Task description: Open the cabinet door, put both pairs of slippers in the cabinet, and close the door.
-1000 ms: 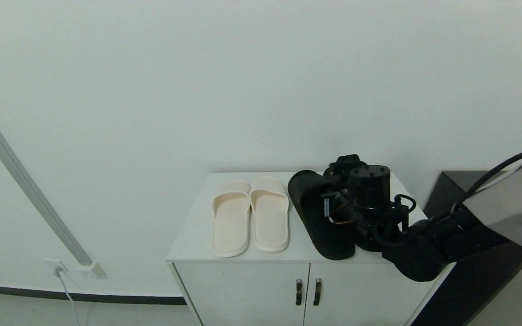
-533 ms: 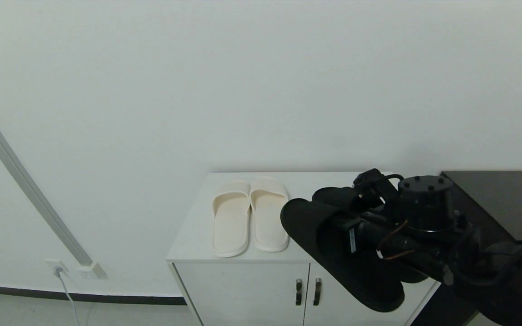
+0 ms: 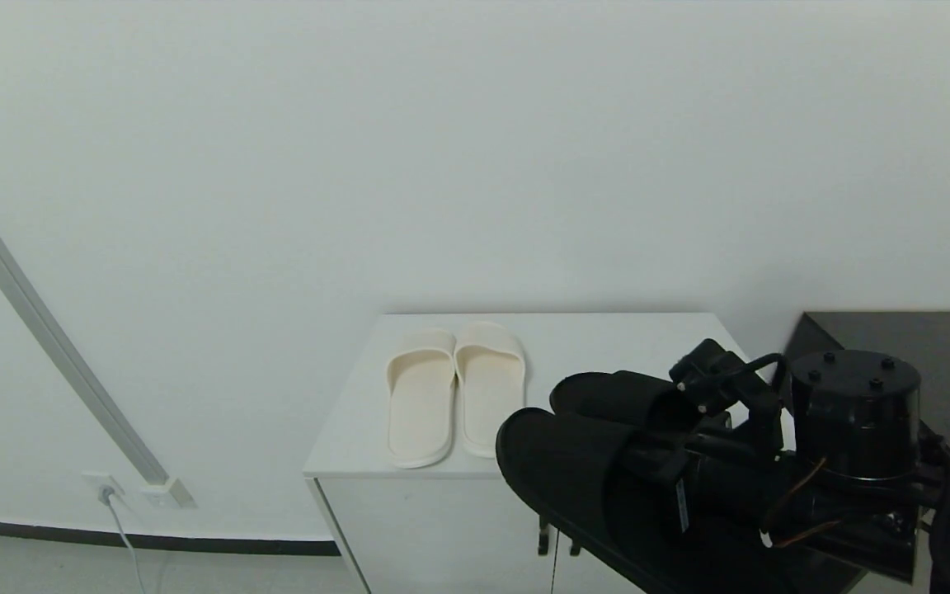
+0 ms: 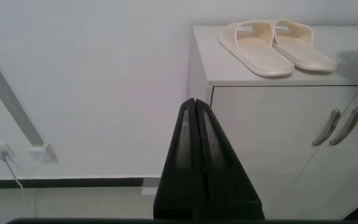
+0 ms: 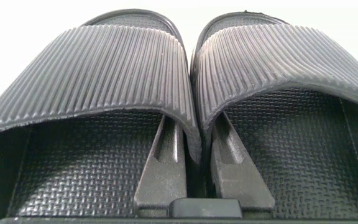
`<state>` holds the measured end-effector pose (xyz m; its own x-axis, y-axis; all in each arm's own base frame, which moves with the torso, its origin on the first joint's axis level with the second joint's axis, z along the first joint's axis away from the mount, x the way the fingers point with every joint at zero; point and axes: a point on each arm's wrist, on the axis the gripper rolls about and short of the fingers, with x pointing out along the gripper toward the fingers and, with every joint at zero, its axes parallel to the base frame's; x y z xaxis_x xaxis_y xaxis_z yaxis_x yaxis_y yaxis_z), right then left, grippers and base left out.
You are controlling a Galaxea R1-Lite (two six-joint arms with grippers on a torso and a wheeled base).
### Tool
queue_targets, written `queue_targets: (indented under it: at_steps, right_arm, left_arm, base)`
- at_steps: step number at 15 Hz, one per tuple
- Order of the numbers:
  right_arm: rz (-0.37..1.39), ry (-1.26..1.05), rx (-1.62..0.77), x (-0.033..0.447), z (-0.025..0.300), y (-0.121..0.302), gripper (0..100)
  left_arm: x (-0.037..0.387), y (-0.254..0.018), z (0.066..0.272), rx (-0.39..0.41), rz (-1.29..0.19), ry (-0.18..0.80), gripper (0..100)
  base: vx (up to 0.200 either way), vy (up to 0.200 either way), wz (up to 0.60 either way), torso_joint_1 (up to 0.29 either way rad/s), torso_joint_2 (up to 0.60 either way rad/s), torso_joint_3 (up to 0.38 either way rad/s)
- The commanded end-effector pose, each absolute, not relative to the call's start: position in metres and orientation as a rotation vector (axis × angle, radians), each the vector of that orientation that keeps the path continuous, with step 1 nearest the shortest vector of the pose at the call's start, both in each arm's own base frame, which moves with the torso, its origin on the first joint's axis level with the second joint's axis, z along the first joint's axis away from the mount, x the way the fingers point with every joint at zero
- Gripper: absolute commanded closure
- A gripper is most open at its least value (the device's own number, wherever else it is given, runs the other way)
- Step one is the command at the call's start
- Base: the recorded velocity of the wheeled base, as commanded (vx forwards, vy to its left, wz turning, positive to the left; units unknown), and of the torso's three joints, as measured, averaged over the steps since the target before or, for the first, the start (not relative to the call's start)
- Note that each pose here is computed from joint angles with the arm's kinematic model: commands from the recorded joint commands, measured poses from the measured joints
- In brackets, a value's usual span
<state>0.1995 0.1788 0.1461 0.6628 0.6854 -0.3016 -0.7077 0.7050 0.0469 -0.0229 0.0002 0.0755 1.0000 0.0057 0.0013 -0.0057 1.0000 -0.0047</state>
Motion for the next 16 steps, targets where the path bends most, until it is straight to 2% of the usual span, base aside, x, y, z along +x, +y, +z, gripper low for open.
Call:
queue_targets:
  at_steps: [1, 2, 11, 16]
  right_arm:
    - [0.808, 0.313, -0.081, 0.193, 0.145, 0.180, 100]
    - [0.813, 0.314, -0.082, 0.191, 0.145, 0.181, 100]
    - [0.823, 0.293, -0.077, 0.183, 0.150, 0.176, 100]
    - [0.834, 0.313, -0.087, 0.179, 0.145, 0.176, 100]
  left_arm:
    - [-0.023, 0.000, 0.075, -0.006, 0.006, 0.000, 100]
    - [-0.023, 0.000, 0.075, -0.006, 0.006, 0.000, 100]
    - [-0.023, 0.000, 0.075, -0.006, 0.006, 0.000, 100]
    - [-0.023, 0.000, 0.075, -0.006, 0.006, 0.000, 100]
  base:
    - [0.000, 0.000, 0.00, 0.000, 0.00, 0.000]
    - [0.000, 0.000, 0.00, 0.000, 0.00, 0.000]
    - [-0.200, 0.000, 0.00, -0.001, 0.00, 0.004]
    - [0.000, 0.000, 0.00, 0.000, 0.00, 0.000]
